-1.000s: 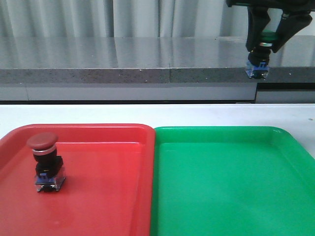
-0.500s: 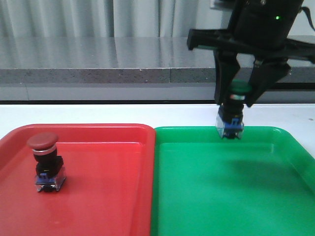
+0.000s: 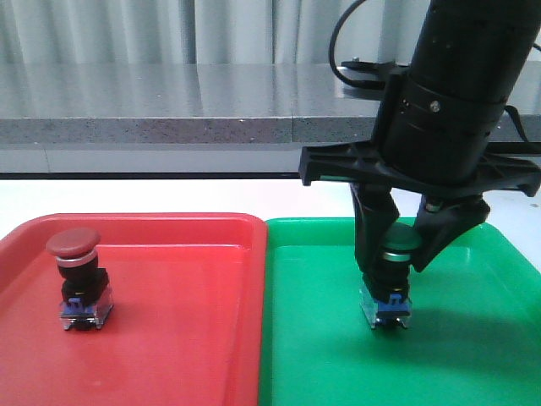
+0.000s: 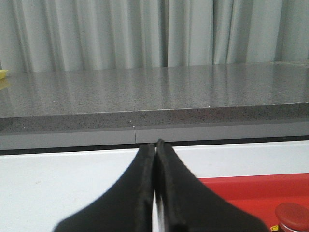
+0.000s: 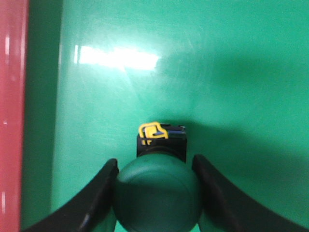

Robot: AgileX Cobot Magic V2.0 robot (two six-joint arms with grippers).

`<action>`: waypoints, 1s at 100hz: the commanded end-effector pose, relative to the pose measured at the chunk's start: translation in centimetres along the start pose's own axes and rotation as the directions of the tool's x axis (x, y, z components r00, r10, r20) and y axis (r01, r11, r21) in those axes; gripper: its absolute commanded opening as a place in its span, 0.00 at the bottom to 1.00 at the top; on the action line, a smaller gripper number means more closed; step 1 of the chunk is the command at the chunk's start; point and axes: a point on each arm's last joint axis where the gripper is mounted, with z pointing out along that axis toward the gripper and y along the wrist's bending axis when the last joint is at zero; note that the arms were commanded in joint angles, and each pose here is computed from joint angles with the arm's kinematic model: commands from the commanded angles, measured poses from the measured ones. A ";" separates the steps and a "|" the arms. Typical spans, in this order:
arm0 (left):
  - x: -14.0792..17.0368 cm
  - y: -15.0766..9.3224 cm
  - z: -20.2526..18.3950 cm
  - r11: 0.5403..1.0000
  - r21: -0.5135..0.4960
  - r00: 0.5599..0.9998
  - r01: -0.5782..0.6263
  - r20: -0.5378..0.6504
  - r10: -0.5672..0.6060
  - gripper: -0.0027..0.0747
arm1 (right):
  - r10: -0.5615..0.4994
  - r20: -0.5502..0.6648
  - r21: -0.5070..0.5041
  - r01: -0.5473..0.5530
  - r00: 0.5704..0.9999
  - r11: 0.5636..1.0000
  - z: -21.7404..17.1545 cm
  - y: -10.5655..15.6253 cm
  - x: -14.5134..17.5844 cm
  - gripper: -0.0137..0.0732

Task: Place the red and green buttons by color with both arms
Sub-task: 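Move the green button into the green tray and lower it, then open the right gripper and raise it away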

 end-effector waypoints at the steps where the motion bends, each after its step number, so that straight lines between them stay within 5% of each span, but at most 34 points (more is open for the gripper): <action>1: -0.5 0.0 -0.3 1.000 0.000 0.996 0.010 0.093 -0.010 0.01 | -0.005 0.053 -0.020 0.006 0.999 1.000 -0.7 0.3 -0.7 0.41; 25: -0.5 0.0 -0.3 1.000 0.000 0.996 0.010 0.093 -0.010 0.01 | -0.024 0.054 -0.010 0.024 0.998 1.000 -0.5 0.3 -0.6 0.43; 54: -0.5 0.0 -0.3 1.000 0.000 0.996 0.010 0.093 -0.010 0.01 | -0.026 0.077 -0.021 0.027 0.997 0.999 -0.6 0.4 -0.8 0.85; 81: -0.5 0.0 -0.3 1.000 0.000 0.996 0.010 0.093 -0.010 0.01 | -0.021 0.228 -0.100 0.045 0.973 0.994 -4.0 0.7 -1.4 0.85; 100: -0.5 0.0 -0.3 1.000 0.000 0.996 0.010 0.093 -0.010 0.01 | 0.025 0.408 -0.161 0.045 0.913 0.986 -8.6 -0.8 -2.3 0.84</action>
